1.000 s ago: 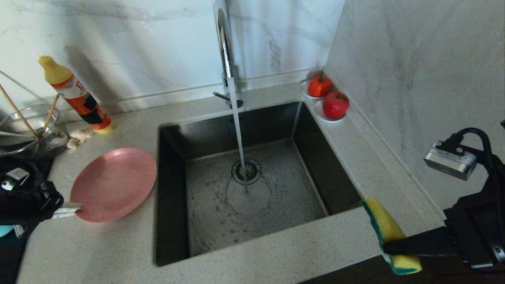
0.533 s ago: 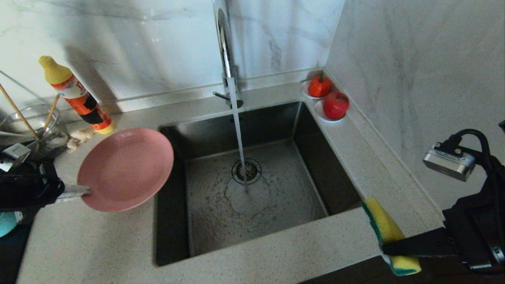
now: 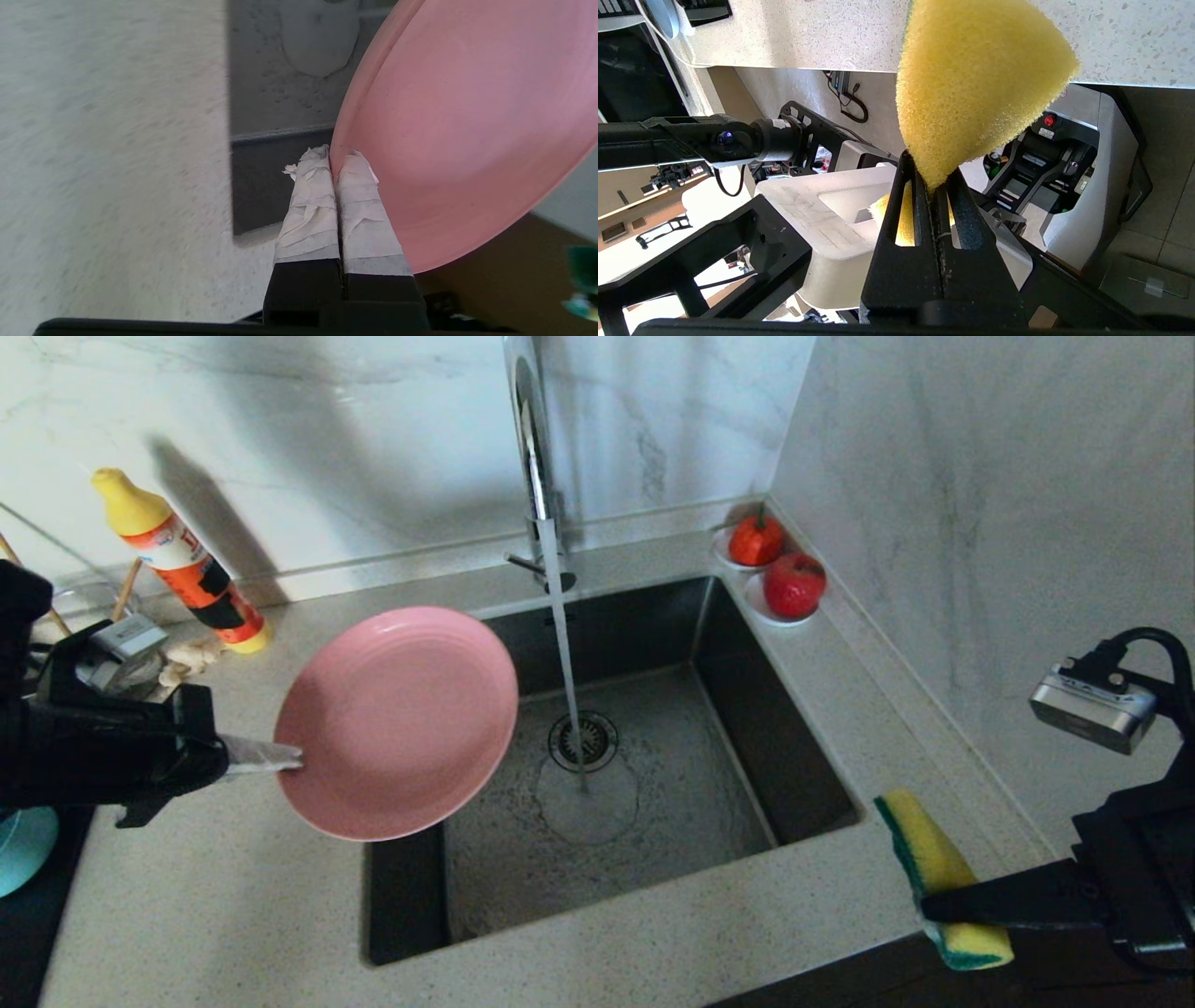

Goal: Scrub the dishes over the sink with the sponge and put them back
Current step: Wash the plate

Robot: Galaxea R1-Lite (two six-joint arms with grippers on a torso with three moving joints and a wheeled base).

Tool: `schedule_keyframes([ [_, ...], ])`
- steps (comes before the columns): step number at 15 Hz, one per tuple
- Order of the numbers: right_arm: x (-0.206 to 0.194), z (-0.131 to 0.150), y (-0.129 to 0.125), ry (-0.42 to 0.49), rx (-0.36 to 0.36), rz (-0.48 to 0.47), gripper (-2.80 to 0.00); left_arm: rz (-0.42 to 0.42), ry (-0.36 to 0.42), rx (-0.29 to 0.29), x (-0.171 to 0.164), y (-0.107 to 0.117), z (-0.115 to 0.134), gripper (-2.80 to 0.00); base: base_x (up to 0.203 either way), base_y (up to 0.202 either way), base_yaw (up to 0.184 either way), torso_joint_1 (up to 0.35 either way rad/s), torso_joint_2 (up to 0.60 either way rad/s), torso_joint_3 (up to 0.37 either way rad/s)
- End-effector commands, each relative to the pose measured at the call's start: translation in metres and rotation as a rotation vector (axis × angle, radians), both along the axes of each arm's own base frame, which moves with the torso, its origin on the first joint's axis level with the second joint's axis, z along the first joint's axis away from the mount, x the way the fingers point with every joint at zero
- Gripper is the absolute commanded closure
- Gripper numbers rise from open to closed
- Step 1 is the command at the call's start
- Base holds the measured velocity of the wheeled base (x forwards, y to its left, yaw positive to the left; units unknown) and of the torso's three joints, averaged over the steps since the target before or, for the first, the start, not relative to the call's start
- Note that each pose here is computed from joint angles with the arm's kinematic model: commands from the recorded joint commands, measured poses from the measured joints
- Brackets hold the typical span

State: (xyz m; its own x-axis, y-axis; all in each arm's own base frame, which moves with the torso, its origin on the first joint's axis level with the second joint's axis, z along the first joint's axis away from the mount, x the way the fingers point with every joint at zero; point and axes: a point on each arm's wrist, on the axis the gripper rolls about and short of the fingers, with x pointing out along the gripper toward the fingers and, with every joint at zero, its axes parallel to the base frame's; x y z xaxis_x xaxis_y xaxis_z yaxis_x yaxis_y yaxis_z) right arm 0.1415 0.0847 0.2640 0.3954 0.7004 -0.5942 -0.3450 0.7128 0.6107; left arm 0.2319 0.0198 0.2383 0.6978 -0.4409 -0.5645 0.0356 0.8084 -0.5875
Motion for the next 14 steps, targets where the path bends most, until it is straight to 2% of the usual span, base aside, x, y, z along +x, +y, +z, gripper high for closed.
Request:
schedule_keyframes([
  [1, -0.001, 0.001, -0.001, -0.003, 0.005, -0.002, 0.00, -0.030, 0.042, 0.030, 0.021, -0.018, -0.008, 0.00, 0.000, 0.000, 0.000, 0.000, 0.00, 0.000],
  [8, 0.000, 0.000, -0.002, 0.003, 0.001, -0.009, 0.00, -0.047, 0.105, 0.009, 0.066, -0.050, -0.019, 0.00, 0.000, 0.000, 0.000, 0.000, 0.00, 0.000],
  [12, 0.001, -0.003, -0.001, 0.012, -0.004, -0.009, 0.00, -0.027, 0.085, 0.029, 0.088, -0.075, -0.027, 0.00, 0.000, 0.000, 0.000, 0.000, 0.00, 0.000],
  [14, 0.001, -0.003, -0.001, 0.012, -0.004, -0.009, 0.00, -0.018, 0.083, 0.019, 0.097, -0.079, -0.028, 0.00, 0.000, 0.000, 0.000, 0.000, 0.00, 0.000],
])
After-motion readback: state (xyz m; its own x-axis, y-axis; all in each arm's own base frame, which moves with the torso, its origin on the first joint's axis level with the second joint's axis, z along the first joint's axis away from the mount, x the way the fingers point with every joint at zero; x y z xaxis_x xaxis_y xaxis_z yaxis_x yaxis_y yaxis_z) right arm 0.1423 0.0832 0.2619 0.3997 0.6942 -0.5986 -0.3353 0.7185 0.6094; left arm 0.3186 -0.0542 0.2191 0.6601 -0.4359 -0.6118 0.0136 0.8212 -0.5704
